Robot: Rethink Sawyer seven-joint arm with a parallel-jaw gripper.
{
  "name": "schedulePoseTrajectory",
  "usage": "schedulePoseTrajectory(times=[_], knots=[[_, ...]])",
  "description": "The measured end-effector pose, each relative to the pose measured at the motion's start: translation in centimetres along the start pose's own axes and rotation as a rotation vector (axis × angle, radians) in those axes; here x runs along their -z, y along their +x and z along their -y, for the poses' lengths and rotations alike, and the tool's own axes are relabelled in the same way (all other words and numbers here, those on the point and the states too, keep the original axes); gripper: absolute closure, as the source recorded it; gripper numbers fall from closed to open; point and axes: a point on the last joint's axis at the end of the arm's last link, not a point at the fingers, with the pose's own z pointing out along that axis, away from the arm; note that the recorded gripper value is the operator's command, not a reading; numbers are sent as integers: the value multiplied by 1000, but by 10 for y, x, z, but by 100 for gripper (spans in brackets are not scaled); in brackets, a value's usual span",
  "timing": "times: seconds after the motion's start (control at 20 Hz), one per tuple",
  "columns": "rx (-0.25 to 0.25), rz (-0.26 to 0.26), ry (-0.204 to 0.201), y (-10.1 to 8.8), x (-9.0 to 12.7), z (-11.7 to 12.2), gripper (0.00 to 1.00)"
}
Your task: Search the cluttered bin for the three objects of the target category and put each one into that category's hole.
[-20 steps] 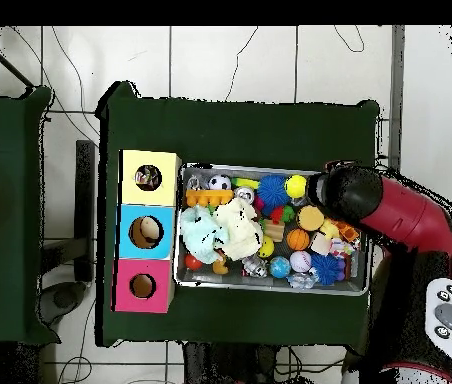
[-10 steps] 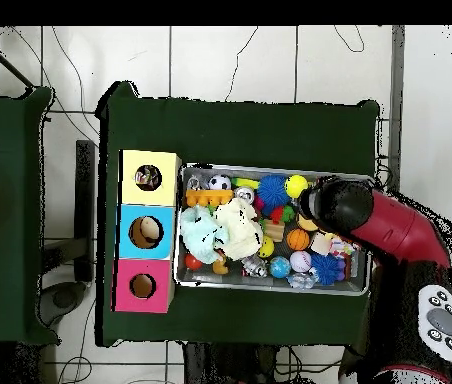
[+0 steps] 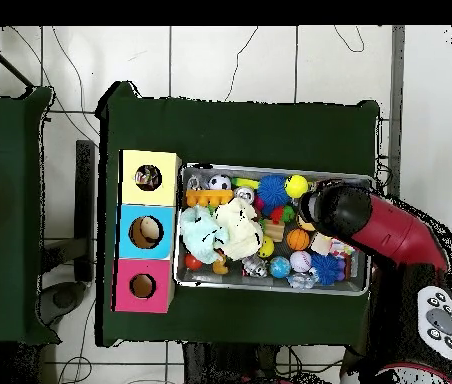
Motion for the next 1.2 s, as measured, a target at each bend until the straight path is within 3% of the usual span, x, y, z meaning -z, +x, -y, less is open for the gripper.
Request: schedulePoseTrajectory(times=[0.45, 1.2], knots=[[2, -1, 5, 2, -12, 3, 0], [2, 10, -9, -2, -2, 0, 0]])
